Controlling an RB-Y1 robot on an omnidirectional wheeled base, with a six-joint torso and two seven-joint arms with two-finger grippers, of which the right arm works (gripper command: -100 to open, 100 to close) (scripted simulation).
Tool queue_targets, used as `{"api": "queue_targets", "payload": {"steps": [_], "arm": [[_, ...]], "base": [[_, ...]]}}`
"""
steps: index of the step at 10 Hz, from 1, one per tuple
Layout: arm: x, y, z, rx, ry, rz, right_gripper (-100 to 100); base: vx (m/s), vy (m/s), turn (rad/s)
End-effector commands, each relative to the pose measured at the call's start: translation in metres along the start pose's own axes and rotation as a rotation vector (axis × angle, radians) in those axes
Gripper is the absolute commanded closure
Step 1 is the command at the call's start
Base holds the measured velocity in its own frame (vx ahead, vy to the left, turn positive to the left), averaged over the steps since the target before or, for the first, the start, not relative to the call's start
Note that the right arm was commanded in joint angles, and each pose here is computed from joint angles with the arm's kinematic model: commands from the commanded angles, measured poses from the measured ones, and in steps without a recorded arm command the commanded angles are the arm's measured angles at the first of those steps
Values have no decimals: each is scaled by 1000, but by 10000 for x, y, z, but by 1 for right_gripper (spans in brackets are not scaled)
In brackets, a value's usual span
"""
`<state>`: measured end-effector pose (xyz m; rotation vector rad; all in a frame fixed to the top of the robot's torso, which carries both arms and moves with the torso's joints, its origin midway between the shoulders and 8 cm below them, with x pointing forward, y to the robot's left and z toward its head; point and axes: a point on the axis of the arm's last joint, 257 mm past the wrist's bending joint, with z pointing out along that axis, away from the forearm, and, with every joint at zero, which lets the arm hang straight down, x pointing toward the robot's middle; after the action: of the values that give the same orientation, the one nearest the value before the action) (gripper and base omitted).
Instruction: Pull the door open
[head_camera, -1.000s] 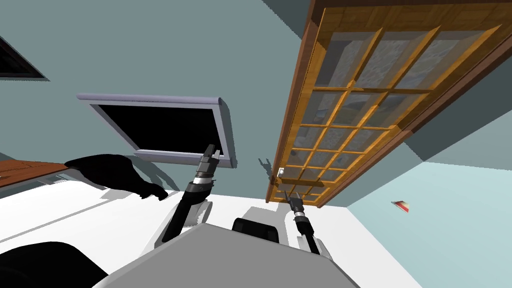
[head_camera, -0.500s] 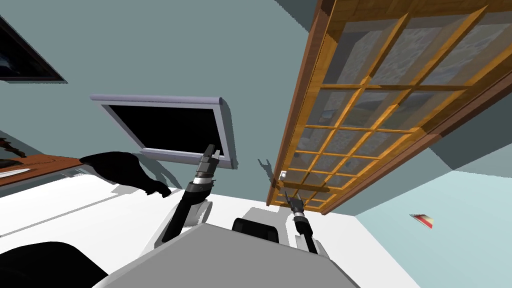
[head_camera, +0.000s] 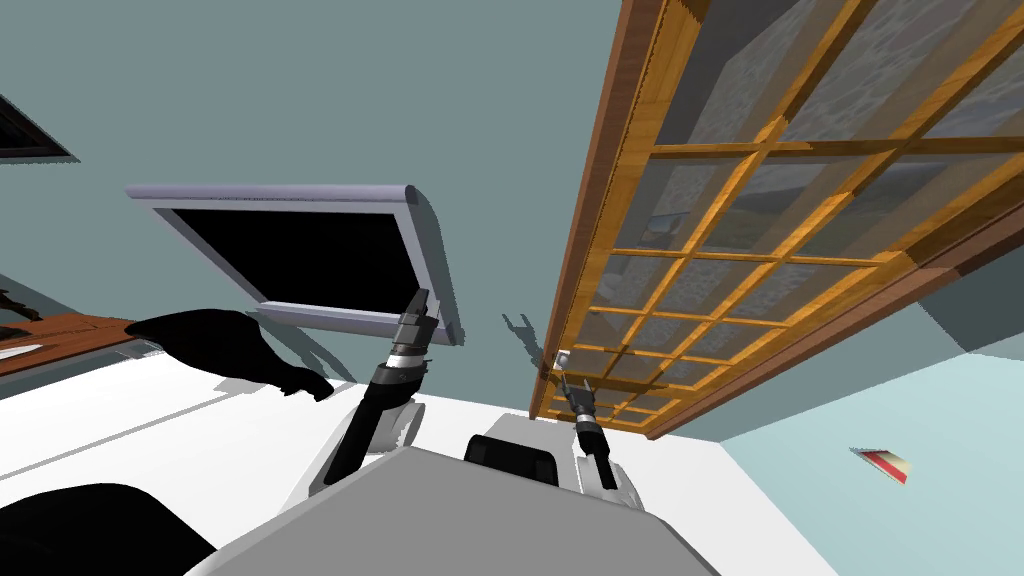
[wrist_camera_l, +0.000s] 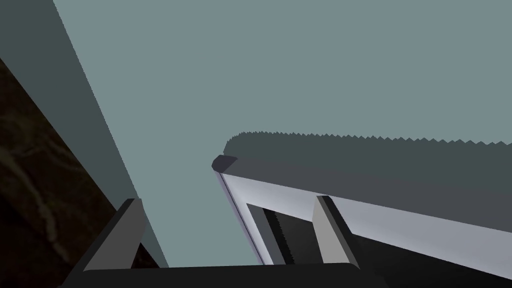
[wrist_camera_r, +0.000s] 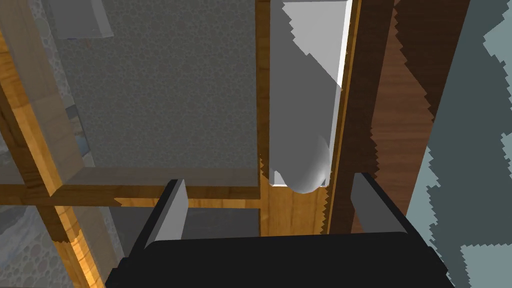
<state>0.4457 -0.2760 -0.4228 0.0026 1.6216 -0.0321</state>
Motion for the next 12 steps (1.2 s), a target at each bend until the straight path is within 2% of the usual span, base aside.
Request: {"api": "queue_targets", "payload": {"steps": [1, 2, 4, 5, 6, 11, 12], "arm": [[-97, 123, 66, -13, -18, 7, -100], [-100, 123, 68, -13, -18, 7, -100], [-234, 362, 191, -42, -48, 24, -100], [-196, 275, 138, -33, -41, 13, -100], [-196, 275, 138, -33, -41, 13, 100], [-196, 275, 138, -33, -41, 13, 100], [-115, 161, 58, -16, -25, 51, 100]], "base": [[140, -52, 38], [69, -15, -3], [154, -16, 22], [65, -7, -23], [-38, 9, 18], [-10, 4, 3], [-106, 1, 53]]}}
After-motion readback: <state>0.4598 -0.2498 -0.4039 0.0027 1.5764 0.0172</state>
